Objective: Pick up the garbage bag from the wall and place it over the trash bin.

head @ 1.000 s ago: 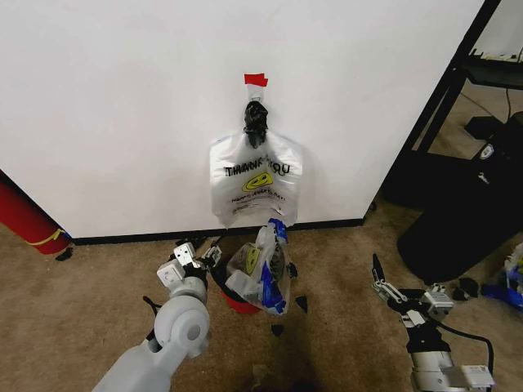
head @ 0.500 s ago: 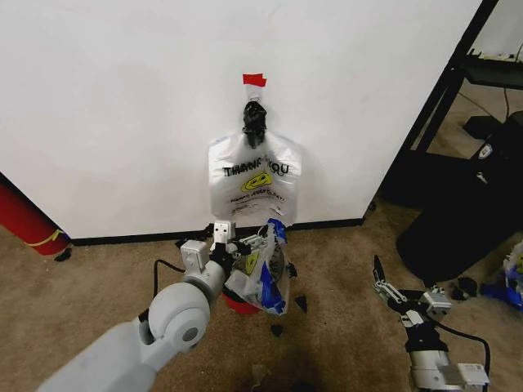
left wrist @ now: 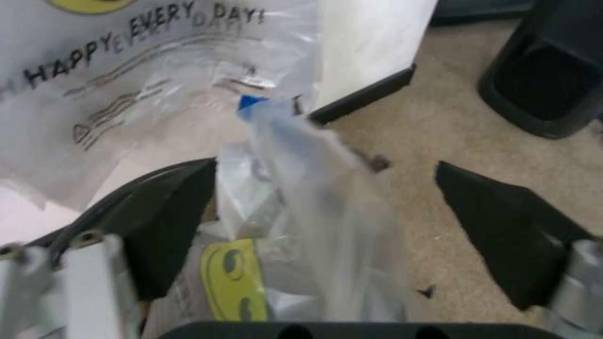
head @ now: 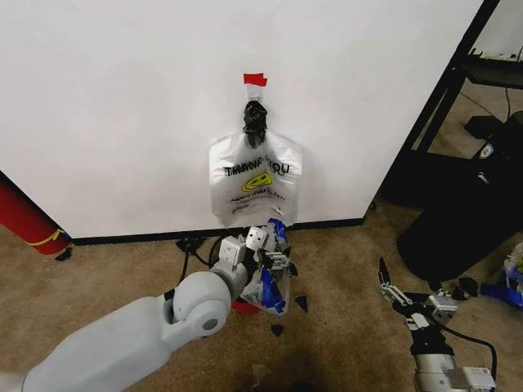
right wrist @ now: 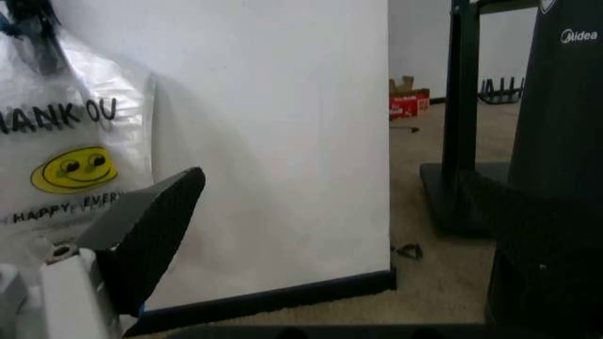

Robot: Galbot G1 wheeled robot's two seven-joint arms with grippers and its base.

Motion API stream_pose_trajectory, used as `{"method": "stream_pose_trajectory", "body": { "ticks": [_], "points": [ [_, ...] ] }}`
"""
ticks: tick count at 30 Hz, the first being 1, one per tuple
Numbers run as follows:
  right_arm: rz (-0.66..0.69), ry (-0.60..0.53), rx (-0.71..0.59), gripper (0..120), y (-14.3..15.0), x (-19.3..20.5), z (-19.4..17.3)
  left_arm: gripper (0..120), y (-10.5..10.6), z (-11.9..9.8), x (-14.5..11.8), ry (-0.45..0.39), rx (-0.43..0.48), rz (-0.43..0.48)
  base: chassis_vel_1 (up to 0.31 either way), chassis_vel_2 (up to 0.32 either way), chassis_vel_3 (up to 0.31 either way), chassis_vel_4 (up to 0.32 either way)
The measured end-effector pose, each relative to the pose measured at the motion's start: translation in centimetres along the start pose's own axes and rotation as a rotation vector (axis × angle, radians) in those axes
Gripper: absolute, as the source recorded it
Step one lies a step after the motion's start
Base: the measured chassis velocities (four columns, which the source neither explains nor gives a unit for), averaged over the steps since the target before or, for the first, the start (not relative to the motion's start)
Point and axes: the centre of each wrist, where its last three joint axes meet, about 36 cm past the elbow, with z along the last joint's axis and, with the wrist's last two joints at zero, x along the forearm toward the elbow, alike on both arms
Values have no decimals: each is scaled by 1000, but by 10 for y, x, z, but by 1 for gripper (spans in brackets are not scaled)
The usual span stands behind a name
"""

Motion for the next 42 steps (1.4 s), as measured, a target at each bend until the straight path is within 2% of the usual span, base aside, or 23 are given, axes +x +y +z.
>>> {"method": "stream_pose_trajectory", "body": {
  "ticks": [4,7,8,12,15,17,22,25,29,33,36,42],
  "points": [
    [1,-3,-1,100,0,-1,0,77,2,1,-1,6,3,-13,0,0,0,0],
    [-3,-6,-6,100,2,-5,0,60,4,8,-4,17,13,-25,0,0,0,0],
    [-3,-6,-6,100,2,-5,0,60,4,8,-4,17,13,-25,0,0,0,0],
    [-5,-6,-11,100,4,-6,1,44,6,13,-5,16,20,-40,0,0,0,0],
    [-6,-5,-12,100,4,-7,1,37,8,14,-5,8,24,-49,0,0,0,0],
    [-7,-2,-12,100,5,-7,2,26,10,14,-4,2,31,-59,0,0,0,0],
    [-10,18,-18,100,8,-10,3,6,10,16,-1,-9,51,-92,0,0,0,0],
    [-15,51,-39,100,11,-13,2,0,9,19,3,-6,63,-101,0,0,0,0],
    [-60,119,-83,100,22,-28,-5,0,7,26,9,-4,79,-105,0,0,0,0],
    [-164,184,-131,100,44,-68,-19,0,1,31,10,-14,90,-111,0,0,0,0],
    [-253,274,-166,100,65,-95,-25,0,1,30,9,-21,91,-121,0,0,0,0],
    [-368,407,-107,100,94,-134,-19,0,3,29,11,-27,93,-134,0,0,0,0]
  ]
}}
